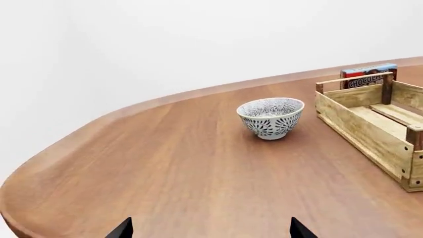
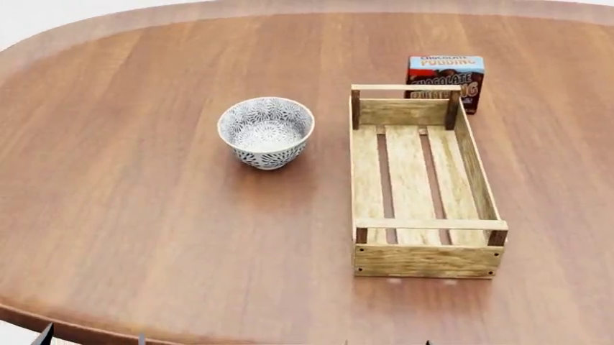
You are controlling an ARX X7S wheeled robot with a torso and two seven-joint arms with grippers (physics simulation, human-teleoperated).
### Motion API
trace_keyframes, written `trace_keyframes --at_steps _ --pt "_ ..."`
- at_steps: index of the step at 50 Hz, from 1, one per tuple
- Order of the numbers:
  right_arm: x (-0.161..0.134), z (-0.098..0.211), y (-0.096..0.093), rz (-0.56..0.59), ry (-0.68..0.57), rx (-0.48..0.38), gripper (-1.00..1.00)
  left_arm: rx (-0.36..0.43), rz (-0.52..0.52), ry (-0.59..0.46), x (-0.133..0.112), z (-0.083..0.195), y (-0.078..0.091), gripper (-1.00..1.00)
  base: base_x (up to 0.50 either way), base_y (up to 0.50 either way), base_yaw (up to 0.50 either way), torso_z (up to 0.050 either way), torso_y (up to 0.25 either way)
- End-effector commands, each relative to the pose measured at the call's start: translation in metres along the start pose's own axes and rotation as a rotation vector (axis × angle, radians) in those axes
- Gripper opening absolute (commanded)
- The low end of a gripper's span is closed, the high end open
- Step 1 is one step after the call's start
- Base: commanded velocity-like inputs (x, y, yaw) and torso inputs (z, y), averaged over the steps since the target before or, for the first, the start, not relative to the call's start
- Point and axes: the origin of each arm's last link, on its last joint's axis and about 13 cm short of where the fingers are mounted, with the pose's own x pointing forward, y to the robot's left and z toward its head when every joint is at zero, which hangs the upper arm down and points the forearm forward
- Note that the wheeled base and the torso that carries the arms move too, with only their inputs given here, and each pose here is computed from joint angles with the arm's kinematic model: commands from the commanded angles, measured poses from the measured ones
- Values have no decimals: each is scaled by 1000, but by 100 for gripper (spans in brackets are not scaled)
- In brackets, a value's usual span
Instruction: Pick up the bowl on the left and put it in the tray.
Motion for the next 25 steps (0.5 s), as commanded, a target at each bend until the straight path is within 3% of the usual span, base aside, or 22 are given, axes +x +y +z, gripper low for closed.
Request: trace_keyframes --at_steps 1,13,25 --pt "0 -3 2 9 22 -37 100 -21 -15 5 2 1 -1 100 0 0 0 0 0" --pt "-2 -3 2 2 -6 -23 100 -21 -7 10 2 0 -1 100 21 0 0 0 0" --pt "-2 -2 2 6 -5 -14 100 -26 -5 13 2 -1 -1 100 493 0 0 0 0"
